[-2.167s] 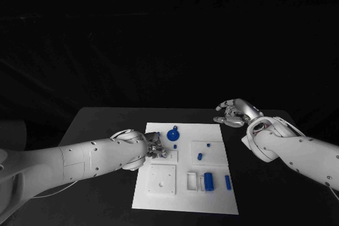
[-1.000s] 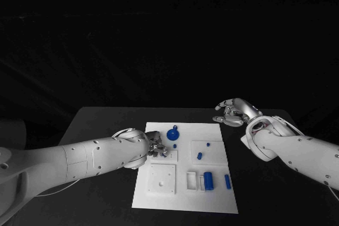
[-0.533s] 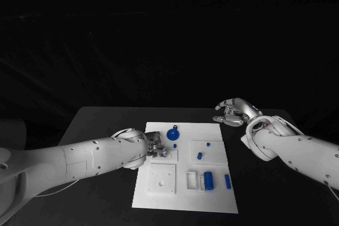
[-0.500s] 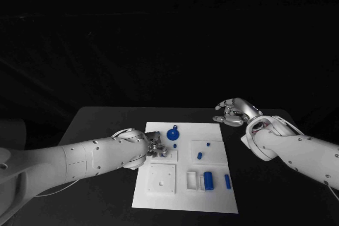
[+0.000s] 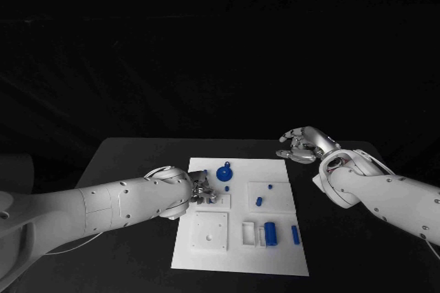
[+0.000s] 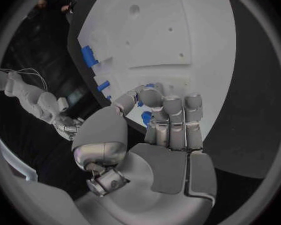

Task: Assemble the parts on the task board

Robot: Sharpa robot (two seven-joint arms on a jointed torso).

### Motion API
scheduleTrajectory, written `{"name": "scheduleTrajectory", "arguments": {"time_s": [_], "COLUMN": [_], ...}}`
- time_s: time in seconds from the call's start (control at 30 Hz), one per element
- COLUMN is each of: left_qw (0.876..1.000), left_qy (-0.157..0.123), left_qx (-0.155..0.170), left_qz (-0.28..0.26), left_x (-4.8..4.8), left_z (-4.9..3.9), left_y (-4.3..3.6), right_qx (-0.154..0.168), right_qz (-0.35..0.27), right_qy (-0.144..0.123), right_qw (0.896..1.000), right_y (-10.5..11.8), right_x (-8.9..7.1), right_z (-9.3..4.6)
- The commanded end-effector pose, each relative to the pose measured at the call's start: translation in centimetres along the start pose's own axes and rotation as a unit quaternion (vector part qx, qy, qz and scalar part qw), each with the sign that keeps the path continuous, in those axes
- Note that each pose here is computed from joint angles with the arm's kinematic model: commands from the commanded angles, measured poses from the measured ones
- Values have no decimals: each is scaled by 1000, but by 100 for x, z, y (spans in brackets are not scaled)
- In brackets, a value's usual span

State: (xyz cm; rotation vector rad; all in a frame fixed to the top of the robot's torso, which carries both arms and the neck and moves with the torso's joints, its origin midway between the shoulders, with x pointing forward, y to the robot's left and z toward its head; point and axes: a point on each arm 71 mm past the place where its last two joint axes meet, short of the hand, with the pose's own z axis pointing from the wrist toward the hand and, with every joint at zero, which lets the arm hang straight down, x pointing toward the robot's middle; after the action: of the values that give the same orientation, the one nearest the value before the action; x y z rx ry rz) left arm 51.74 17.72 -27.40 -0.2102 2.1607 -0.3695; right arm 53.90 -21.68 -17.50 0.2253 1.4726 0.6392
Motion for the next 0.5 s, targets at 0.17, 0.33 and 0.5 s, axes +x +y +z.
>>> {"name": "scheduleTrajectory", "arguments": {"time_s": [0.17, 0.33, 0.5], "left_qw": [1000, 1000, 1000], "left_qy": [16, 17, 22], "left_qx": [-2, -1, 1], "left_qz": [-4, -9, -12], "left_x": [45, 47, 55], "left_z": [3, 4, 9], "left_y": [6, -3, -21], "right_qx": [-4, -4, -6], "right_qz": [-5, -6, -9], "right_qy": [5, 5, 5], "right_qw": [1000, 1000, 1000], "right_y": [11, 11, 20], "right_x": [8, 8, 11], "right_z": [2, 2, 4]}}
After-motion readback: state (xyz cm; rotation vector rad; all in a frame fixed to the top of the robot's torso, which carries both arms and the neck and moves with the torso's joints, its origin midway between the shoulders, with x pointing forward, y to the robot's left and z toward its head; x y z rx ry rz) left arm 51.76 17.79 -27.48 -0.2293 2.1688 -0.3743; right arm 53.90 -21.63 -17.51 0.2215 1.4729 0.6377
